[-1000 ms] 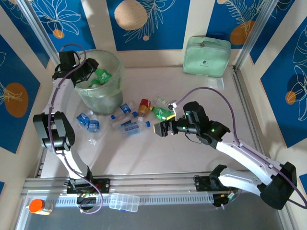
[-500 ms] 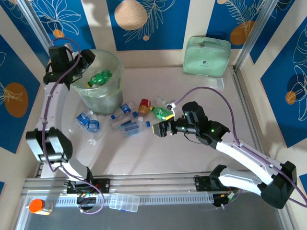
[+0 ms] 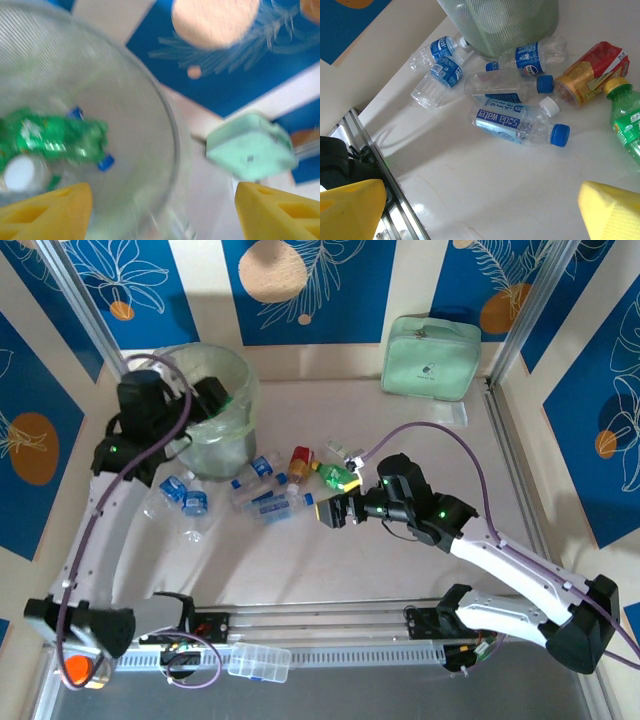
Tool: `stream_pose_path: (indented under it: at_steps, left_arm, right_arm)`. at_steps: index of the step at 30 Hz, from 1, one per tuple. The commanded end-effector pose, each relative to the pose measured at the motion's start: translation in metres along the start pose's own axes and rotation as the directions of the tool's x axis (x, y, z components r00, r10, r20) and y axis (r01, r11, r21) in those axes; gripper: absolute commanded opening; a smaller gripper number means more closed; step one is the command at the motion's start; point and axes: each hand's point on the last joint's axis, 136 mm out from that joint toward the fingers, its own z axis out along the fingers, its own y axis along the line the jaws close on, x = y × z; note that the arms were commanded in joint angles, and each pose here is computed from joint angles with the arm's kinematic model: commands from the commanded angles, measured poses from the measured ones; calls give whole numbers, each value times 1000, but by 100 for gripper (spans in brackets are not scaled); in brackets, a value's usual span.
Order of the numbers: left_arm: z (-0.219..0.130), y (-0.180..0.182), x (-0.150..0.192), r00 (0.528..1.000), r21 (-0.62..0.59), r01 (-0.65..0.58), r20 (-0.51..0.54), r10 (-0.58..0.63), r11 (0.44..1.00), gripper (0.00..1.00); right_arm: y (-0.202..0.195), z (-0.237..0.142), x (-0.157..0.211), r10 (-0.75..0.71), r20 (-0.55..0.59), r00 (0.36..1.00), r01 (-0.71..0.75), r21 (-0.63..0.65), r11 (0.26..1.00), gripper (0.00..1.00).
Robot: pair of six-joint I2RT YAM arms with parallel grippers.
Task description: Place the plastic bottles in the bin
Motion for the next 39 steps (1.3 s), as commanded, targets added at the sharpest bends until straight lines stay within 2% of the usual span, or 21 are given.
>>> stream_pose_path:
  at_steps: [1, 8, 13, 20, 24, 26, 28, 30, 33, 35, 37, 39]
  left_arm:
    - [-26, -6, 16, 992, -31, -126, 11, 127, 991, 74]
    - [-36, -6, 99, 952, 56, -256, -157, 262, 965, 72]
    - [-30, 13, 165, 902, 139, -250, -327, 282, 958, 73]
    - [-40, 23, 196, 879, 174, -205, -399, 259, 963, 73]
    - [-58, 47, 207, 861, 72, -203, -462, 213, 976, 73]
    - [-68, 52, 219, 833, 41, -185, -524, 179, 982, 73]
    - [-72, 71, 235, 801, -109, -157, -595, 63, 982, 73]
    - [-82, 84, 251, 757, -189, -133, -653, -23, 973, 73]
    - [-95, 102, 256, 734, -273, -220, -678, -25, 936, 74]
    - [-99, 104, 261, 706, -277, -256, -708, -17, 926, 74]
    - [-99, 104, 262, 714, -265, -252, -700, -7, 931, 74]
    - [-93, 102, 263, 741, -241, -230, -672, 10, 943, 74]
  right_arm:
    - [2, -7, -10, -3, 28, 1000, 2, 15, 1000, 98]
    - [-3, 5, -8, 21, -21, 1000, -20, 32, 999, 98]
    - [-7, 20, -8, 36, -88, 995, -31, 52, 998, 96]
    - [-29, 47, -4, 92, -208, 974, -67, 124, 990, 95]
    - [-44, 65, -1, 109, -281, 953, -63, 168, 984, 94]
    - [-55, 73, -2, 119, -308, 944, -57, 203, 977, 93]
    - [-64, 82, -2, 146, -330, 933, -74, 222, 972, 93]
    - [-66, 93, -2, 149, -353, 923, -74, 218, 973, 92]
    - [-65, 107, -1, 144, -396, 907, -59, 219, 974, 91]
    - [-71, 112, -2, 148, -420, 895, -43, 250, 967, 91]
    - [-86, 115, -2, 170, -436, 884, -36, 299, 954, 91]
    - [-104, 118, -1, 178, -452, 874, -10, 348, 937, 91]
